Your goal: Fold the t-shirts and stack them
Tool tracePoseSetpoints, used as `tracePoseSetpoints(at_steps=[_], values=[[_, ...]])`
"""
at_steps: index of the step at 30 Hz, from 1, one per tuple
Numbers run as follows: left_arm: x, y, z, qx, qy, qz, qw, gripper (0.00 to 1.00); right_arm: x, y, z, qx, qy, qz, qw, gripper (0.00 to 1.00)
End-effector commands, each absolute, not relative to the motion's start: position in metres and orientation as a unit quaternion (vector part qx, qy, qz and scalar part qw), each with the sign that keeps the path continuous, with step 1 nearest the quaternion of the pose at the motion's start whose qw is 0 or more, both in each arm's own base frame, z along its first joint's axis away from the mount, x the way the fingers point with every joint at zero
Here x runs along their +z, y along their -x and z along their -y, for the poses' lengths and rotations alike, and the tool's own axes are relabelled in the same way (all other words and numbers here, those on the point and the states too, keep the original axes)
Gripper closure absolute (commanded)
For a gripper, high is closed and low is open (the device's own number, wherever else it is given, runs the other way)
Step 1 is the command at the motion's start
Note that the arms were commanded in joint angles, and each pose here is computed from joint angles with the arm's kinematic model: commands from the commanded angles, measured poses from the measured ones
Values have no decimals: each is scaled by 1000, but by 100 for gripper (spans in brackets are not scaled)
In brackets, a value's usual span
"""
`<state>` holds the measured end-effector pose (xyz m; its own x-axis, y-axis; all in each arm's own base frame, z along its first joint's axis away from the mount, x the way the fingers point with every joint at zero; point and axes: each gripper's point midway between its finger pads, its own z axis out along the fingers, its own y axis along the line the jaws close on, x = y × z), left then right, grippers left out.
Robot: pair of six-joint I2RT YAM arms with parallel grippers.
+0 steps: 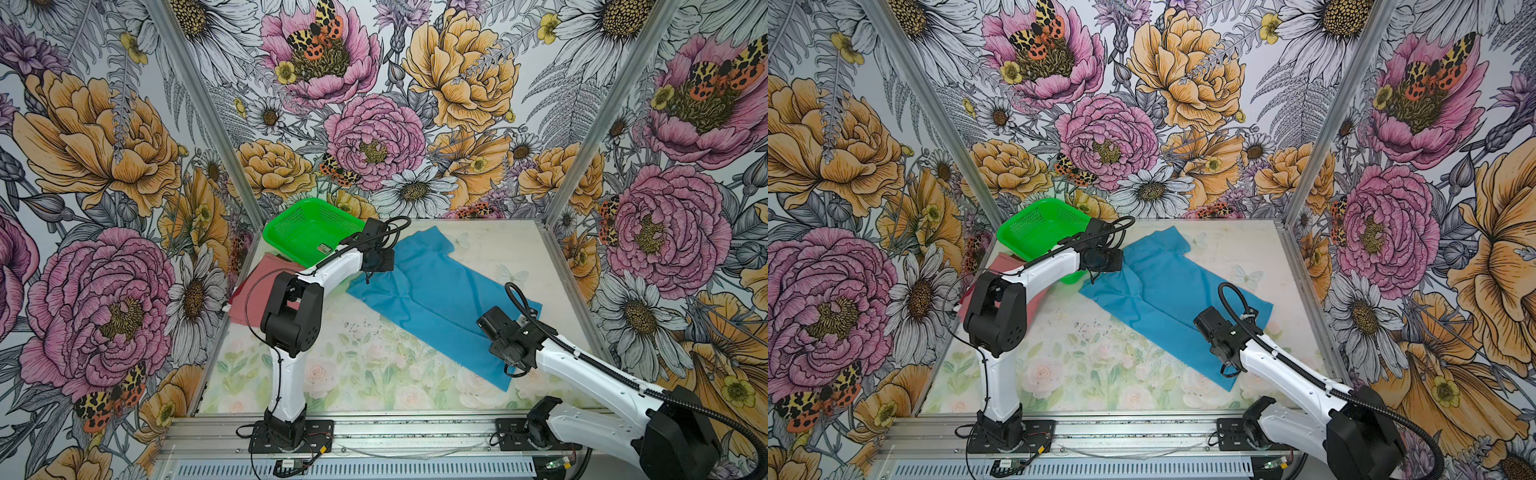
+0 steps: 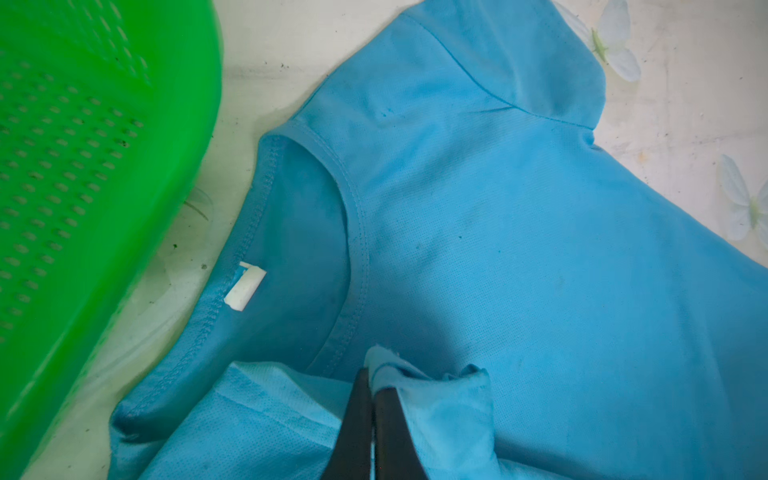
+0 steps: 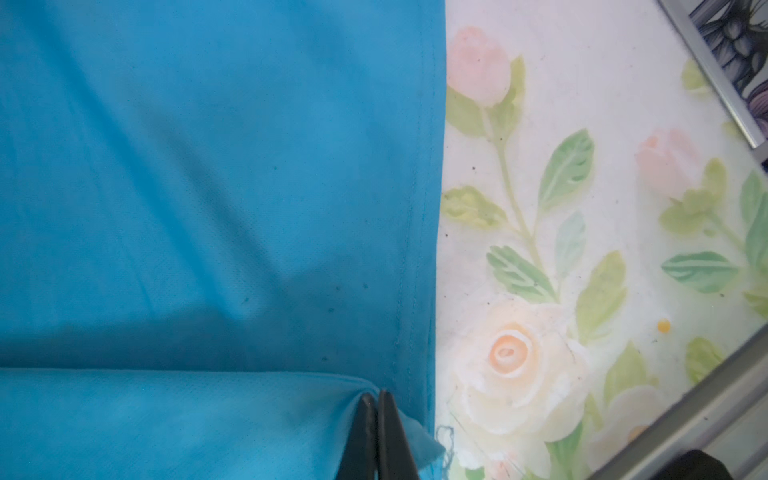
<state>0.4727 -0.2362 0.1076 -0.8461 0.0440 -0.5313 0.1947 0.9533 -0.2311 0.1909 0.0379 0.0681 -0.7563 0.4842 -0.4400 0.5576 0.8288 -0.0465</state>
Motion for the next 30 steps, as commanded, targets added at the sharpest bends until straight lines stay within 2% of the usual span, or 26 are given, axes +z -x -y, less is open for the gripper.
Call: tracePoseSetpoints(at_steps=[1, 11, 12, 14, 15, 17, 21, 24, 25, 26, 28, 30], values=[[116, -484, 243, -141, -77, -944, 288, 100, 63, -201, -42, -80, -261, -938, 213, 100], [116, -494, 252, -149, -84, -941, 291, 100, 58, -201, -37, -84, -270, -937, 206, 100], [116, -495, 253, -153, -86, -941, 291, 100, 60, -201, -36, -83, -272, -936, 208, 94], [120, -496, 258, -165, -90, -938, 291, 100, 65, -204, -34, -79, -273, -935, 215, 74], [122, -496, 261, -176, -94, -936, 289, 95, 69, -207, -33, -78, -271, -934, 221, 64], [133, -496, 271, -205, -110, -928, 290, 55, 82, -215, -31, -77, -266, -930, 243, 52], [165, -499, 264, -194, -107, -919, 325, 25, 118, -237, -38, -65, -223, -930, 285, 29], [177, -497, 239, -189, -65, -922, 333, 21, 129, -243, -53, -40, -186, -942, 277, 25], [178, -494, 228, -187, -44, -924, 331, 21, 129, -244, -62, -23, -174, -948, 267, 19], [177, -490, 218, -185, -28, -926, 328, 21, 128, -243, -69, -9, -164, -952, 256, 18], [169, -478, 201, -179, -5, -932, 315, 20, 124, -239, -86, 13, -139, -961, 237, 6], [157, -464, 193, -175, 0, -938, 299, 20, 120, -233, -104, 31, -109, -969, 221, 1]])
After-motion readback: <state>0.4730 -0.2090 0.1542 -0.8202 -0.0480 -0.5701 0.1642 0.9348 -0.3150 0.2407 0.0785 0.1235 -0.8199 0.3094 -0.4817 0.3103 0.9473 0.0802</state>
